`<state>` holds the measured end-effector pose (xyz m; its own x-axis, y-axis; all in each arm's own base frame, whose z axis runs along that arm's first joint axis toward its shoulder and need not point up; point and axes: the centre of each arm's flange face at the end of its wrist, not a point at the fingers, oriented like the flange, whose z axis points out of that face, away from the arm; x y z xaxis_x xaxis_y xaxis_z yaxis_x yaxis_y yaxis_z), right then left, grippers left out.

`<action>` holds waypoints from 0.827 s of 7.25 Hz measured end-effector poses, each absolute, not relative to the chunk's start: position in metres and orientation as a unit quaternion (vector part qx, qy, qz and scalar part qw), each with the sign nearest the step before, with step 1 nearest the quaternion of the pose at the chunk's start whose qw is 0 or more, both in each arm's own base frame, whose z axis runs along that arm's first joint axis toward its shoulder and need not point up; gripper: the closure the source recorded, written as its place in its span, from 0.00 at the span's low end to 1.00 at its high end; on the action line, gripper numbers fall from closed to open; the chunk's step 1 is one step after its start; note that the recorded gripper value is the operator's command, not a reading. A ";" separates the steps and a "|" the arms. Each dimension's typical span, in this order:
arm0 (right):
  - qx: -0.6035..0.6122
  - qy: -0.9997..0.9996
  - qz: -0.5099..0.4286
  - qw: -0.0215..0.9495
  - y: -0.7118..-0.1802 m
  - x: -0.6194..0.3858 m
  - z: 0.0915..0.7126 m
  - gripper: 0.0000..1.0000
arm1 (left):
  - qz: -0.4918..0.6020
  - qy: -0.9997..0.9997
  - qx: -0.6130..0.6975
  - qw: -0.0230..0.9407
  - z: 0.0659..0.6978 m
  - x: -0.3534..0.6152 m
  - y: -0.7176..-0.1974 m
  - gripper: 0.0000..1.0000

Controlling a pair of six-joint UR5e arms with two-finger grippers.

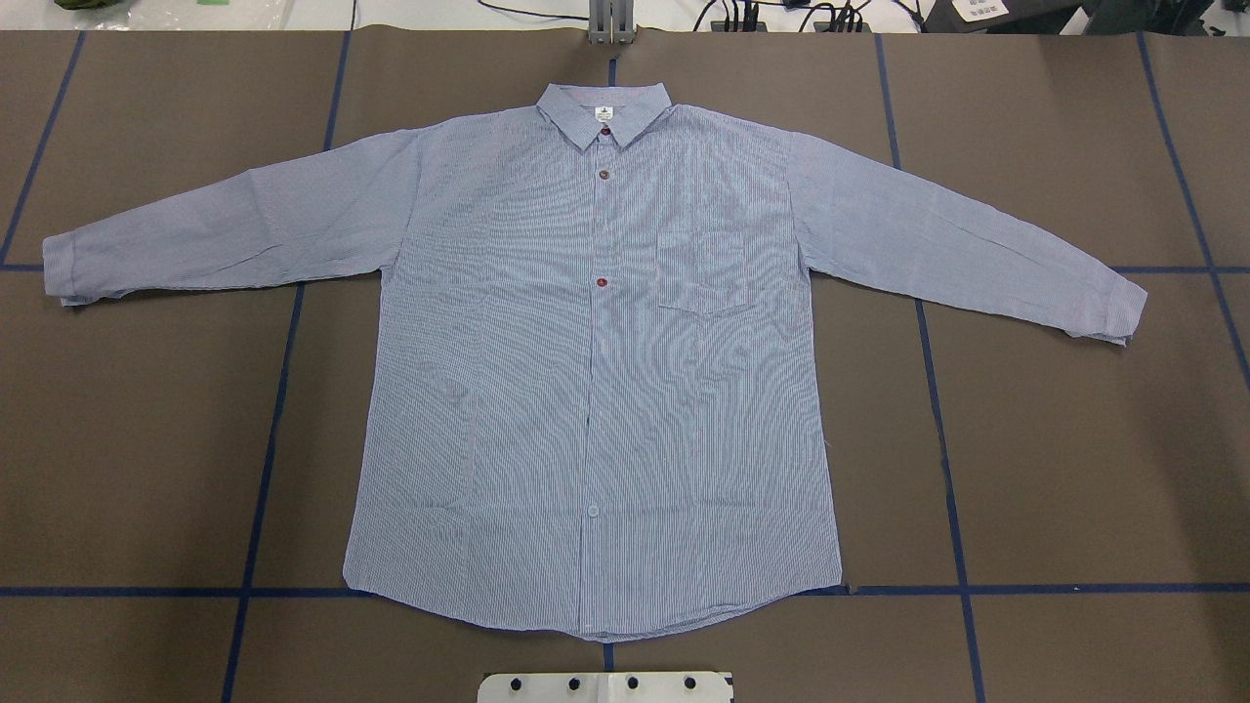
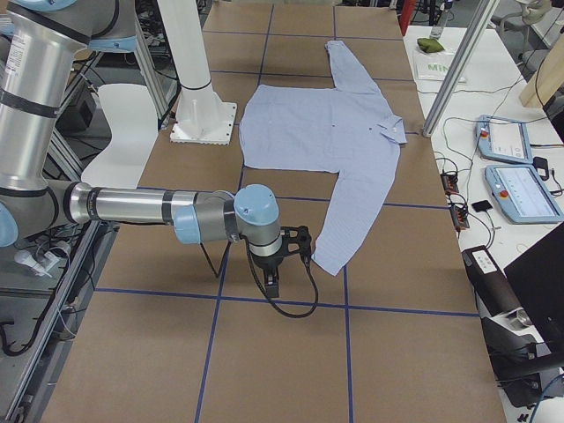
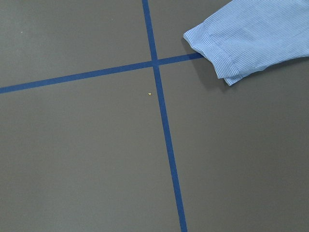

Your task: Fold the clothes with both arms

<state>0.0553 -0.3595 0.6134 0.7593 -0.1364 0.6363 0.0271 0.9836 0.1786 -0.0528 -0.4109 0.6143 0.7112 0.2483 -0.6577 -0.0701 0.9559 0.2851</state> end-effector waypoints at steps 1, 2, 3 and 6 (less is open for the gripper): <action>0.091 -0.344 -0.047 0.933 -0.362 0.055 0.602 0.00 | 0.097 0.369 0.151 0.912 0.606 -0.053 -0.415 0.00; 0.102 -0.344 -0.050 0.932 -0.368 0.055 0.591 0.00 | 0.108 0.367 0.186 0.905 0.593 -0.053 -0.423 0.00; 0.124 -0.344 -0.056 0.929 -0.381 0.054 0.576 0.00 | 0.121 0.363 0.226 0.896 0.577 -0.052 -0.435 0.00; 0.155 -0.361 -0.064 0.917 -0.419 0.050 0.564 0.00 | 0.149 0.355 0.310 0.869 0.537 -0.051 -0.486 0.00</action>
<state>0.0503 -0.4190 0.5644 0.7314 -0.2285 0.6425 0.0051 0.9440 0.3299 -0.0509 -0.4862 0.5366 0.7038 0.4789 -0.5247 -0.0385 0.7632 0.6450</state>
